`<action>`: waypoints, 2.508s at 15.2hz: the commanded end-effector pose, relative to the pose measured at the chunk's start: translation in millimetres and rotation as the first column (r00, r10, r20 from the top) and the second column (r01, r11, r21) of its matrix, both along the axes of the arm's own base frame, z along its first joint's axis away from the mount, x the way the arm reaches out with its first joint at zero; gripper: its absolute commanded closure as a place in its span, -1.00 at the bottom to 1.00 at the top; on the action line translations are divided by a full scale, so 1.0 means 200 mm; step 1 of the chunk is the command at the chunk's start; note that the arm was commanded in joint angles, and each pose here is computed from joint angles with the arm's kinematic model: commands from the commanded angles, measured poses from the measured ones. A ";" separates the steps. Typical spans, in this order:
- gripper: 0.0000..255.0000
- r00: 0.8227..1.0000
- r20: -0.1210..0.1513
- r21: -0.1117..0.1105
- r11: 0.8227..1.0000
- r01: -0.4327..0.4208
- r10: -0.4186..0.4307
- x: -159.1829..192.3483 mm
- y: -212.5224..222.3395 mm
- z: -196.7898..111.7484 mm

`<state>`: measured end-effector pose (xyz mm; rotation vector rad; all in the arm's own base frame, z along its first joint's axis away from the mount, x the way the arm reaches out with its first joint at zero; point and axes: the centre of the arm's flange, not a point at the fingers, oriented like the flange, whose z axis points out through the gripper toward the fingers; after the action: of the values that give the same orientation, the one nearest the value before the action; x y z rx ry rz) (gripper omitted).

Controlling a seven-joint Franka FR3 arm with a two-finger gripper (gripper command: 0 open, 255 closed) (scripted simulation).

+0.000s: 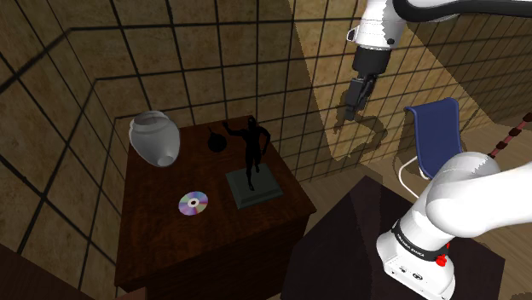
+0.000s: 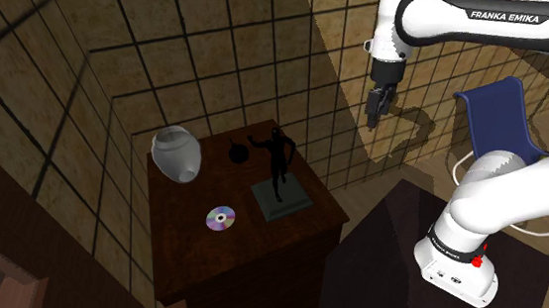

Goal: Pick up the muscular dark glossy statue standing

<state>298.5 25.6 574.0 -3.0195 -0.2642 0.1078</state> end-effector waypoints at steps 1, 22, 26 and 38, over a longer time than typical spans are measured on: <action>-1.00 1.000 0.000 0.000 1.000 0.000 0.000 0.00 0.00 0.00; -1.00 0.998 -0.049 -0.016 0.999 0.030 -0.031 1.25 0.62 -0.27; -1.00 0.998 -0.054 -0.018 0.999 0.033 -0.034 1.39 0.69 -0.34; 1.00 0.998 -0.054 -0.018 0.999 0.033 -0.034 1.39 0.69 -0.51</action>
<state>575.6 163.2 472.6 -3.0312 -0.2092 0.1889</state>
